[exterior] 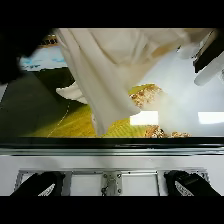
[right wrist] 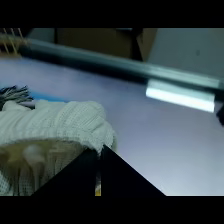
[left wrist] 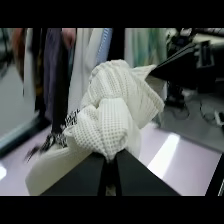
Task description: Fold the clothes and pants, and hang the long-sleeved shirts on hangers.
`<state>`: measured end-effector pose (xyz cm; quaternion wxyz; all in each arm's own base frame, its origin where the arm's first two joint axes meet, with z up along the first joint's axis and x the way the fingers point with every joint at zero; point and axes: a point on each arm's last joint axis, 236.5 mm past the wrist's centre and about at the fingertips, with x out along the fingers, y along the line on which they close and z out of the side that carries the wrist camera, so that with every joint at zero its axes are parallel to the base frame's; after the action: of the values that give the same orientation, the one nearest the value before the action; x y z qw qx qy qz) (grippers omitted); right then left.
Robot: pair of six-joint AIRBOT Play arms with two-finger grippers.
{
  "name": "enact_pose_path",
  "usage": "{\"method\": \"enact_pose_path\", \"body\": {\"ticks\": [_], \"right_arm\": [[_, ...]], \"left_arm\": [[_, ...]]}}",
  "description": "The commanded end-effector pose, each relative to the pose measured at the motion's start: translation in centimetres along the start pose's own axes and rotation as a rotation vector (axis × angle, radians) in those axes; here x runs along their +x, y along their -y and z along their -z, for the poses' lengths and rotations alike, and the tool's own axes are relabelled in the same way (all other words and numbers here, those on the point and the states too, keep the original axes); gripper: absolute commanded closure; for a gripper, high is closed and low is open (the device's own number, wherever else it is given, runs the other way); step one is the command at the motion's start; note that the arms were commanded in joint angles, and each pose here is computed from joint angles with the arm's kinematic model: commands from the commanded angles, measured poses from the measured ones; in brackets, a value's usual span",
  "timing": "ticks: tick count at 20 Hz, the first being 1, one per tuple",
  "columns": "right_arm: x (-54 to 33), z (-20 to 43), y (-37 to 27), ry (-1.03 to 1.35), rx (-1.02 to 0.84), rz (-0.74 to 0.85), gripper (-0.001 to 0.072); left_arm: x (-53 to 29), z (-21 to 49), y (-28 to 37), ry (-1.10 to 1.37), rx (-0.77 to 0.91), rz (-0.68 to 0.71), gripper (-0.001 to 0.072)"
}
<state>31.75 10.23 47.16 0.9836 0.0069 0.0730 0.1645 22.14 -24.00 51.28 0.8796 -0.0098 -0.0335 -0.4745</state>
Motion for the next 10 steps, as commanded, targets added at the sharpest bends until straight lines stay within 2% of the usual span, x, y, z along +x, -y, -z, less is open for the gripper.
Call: {"method": "enact_pose_path", "body": {"ticks": [1, 5, 10], "right_arm": [[-9.3, -10.4, -2.9, 0.382, 0.024, -0.103, 0.0695], [-14.8, -13.3, -3.9, 0.546, 0.039, -0.145, 0.0695], [-15.0, -13.1, -4.0, 0.540, 0.042, -0.152, 0.0695]], "left_arm": [[-5.1, -10.0, 5.6, 0.302, 0.082, 0.080, 0.0687], [-7.9, -14.5, 7.3, 0.487, 0.114, 0.092, 0.0687], [-8.2, -12.9, 5.5, 0.494, 0.118, 0.002, 0.0688]]}}
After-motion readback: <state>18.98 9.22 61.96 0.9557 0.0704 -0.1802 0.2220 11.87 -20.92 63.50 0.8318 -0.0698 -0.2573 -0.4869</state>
